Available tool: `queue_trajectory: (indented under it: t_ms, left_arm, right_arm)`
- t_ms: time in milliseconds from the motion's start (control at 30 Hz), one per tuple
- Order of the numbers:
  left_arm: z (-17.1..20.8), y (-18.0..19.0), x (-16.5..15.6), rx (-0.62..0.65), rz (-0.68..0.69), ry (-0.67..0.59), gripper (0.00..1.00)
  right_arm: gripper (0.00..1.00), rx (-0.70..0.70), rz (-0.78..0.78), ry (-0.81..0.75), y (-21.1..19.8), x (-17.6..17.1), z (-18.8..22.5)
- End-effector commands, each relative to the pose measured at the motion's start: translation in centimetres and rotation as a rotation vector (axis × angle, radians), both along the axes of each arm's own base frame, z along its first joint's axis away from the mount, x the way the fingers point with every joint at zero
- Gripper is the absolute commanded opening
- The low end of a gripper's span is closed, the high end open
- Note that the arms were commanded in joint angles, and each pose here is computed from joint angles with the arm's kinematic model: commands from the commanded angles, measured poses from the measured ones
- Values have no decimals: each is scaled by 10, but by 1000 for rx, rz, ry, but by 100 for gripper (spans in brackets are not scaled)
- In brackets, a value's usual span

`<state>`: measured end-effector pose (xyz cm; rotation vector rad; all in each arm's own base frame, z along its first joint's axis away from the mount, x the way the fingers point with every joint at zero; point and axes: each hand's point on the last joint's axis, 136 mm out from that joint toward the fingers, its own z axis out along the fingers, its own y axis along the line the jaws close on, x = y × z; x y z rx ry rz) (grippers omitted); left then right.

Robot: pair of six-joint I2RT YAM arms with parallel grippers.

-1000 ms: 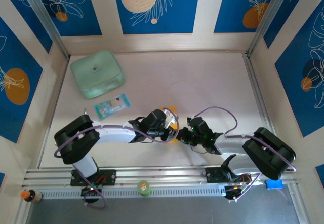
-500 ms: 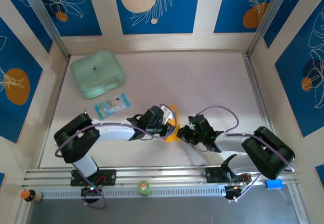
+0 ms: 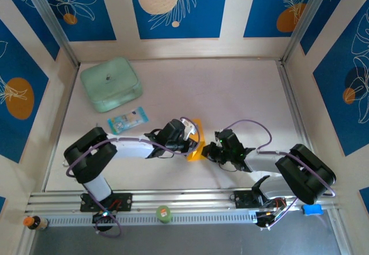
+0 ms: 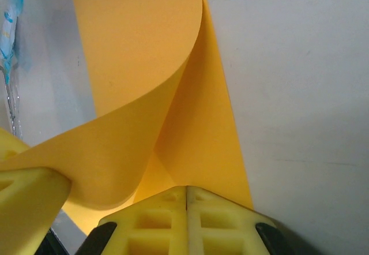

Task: Fold a paper plane with a square sheet of paper (pick it up from the middle)
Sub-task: Fold the triangle a second time at the center of the table.

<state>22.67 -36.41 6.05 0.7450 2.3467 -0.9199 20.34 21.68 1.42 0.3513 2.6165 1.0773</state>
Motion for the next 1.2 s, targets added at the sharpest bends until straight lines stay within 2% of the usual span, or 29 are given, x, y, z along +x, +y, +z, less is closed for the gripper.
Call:
queue_trajectory:
  t_ms: [0, 600, 1167]
  left_arm:
    - [-6, 3, 4, 18, 2, 0, 3]
    - [-29, 17, 15, 136, 53, -22, 4]
    - [-31, 24, 24, 192, 73, -77, 4]
  right_arm:
    - [0, -79, 3, 65, -15, -13, -18]
    - [0, -79, 2, 65, -16, -13, -15]
    - [0, -80, 3, 69, -16, -13, -16]
